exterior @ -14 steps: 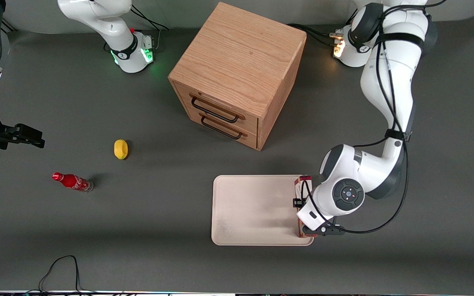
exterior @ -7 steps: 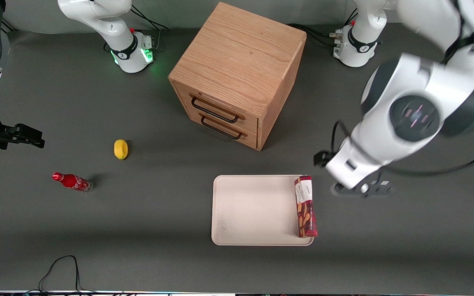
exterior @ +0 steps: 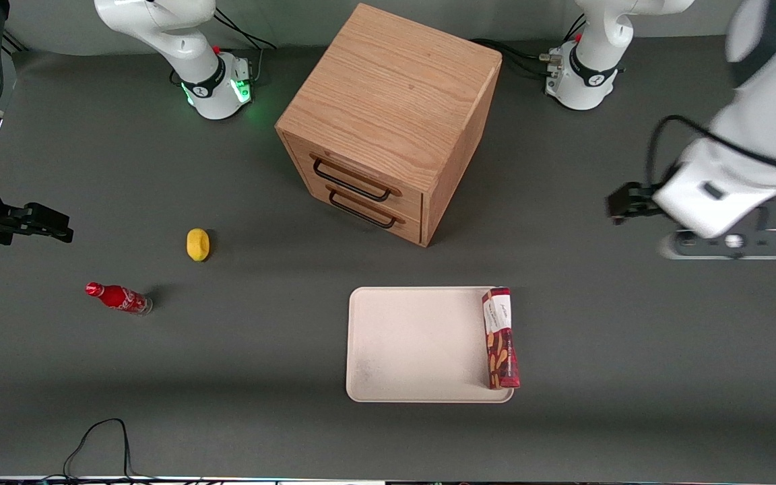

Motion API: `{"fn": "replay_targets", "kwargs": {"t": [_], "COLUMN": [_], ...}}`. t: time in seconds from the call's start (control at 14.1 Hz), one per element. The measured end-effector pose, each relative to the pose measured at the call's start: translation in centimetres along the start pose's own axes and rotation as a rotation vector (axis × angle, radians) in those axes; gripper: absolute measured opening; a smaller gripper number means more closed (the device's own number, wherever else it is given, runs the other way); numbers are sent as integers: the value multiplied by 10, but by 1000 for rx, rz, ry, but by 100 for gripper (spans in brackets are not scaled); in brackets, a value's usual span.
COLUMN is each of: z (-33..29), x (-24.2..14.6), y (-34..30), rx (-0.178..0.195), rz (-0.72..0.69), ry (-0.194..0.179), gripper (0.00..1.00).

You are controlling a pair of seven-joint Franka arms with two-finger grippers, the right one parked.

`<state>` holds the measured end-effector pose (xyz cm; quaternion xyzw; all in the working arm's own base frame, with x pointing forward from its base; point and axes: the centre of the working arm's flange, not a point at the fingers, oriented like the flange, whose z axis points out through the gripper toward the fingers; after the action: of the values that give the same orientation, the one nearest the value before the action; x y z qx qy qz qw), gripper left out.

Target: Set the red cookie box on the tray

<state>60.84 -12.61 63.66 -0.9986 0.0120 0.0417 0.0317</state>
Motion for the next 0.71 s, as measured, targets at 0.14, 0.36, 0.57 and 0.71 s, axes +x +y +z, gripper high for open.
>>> {"fn": "replay_targets", "kwargs": {"t": [0.14,0.36,0.57,0.71], "z": [7,35,57,60], "x": [0,5,0,-3], "y": [-41,-63,-81,-98], "rx": [2,5,11,13], "rz": [4,-2,10,10], "ry": [-15,17,20,30], "gripper": [100,100,100,100]}}
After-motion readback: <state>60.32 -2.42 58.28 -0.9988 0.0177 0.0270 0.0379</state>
